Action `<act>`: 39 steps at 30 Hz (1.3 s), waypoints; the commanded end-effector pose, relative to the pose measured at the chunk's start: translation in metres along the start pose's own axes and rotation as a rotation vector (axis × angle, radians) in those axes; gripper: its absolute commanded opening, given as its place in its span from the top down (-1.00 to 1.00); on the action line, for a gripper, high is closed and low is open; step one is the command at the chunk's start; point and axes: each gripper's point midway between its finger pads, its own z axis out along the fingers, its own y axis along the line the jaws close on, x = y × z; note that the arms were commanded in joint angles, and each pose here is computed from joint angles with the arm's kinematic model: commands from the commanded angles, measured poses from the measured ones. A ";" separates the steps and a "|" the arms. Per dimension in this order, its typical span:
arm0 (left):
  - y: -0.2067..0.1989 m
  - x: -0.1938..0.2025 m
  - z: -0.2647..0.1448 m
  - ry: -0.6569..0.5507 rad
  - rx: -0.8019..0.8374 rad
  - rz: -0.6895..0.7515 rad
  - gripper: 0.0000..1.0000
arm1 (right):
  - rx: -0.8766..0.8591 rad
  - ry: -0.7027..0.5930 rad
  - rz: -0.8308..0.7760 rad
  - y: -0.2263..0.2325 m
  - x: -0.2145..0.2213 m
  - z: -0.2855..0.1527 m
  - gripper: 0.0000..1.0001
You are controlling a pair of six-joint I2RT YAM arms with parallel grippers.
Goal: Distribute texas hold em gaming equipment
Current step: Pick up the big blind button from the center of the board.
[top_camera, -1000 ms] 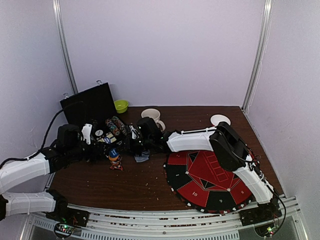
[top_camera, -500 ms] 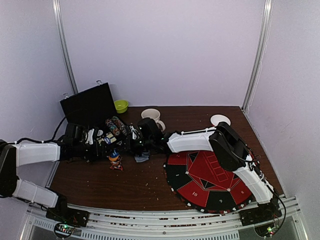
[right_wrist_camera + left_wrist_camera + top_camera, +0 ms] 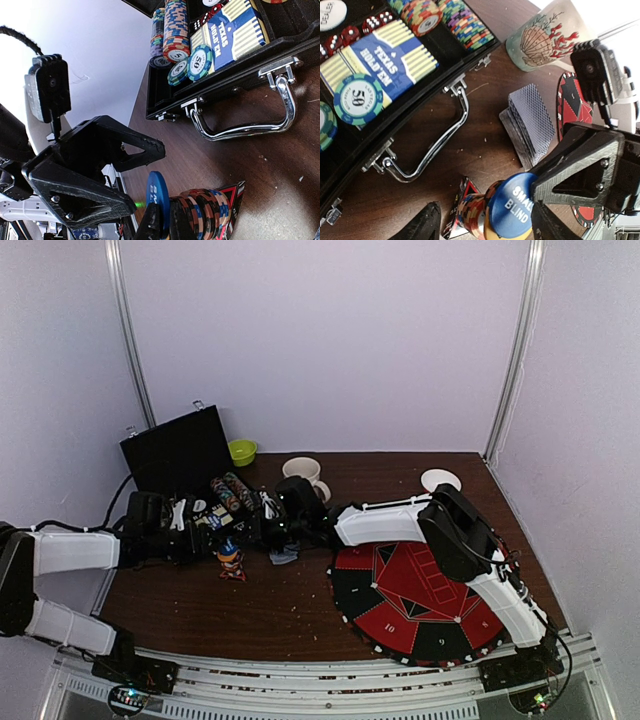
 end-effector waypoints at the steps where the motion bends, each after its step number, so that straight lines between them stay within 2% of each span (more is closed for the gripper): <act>1: -0.003 0.000 0.004 0.000 0.049 -0.016 -0.26 | 0.078 0.022 0.035 -0.026 0.009 -0.004 1.00; 6: -0.006 0.004 0.004 0.000 0.079 -0.032 -0.23 | 0.080 0.022 0.036 -0.027 0.009 -0.004 1.00; 16: -0.010 0.000 0.004 -0.006 0.095 -0.028 -0.01 | 0.079 0.024 0.039 -0.029 0.011 -0.004 1.00; 39: -0.017 0.003 0.005 0.013 0.136 -0.004 0.16 | 0.091 0.039 0.061 -0.045 0.022 -0.002 1.00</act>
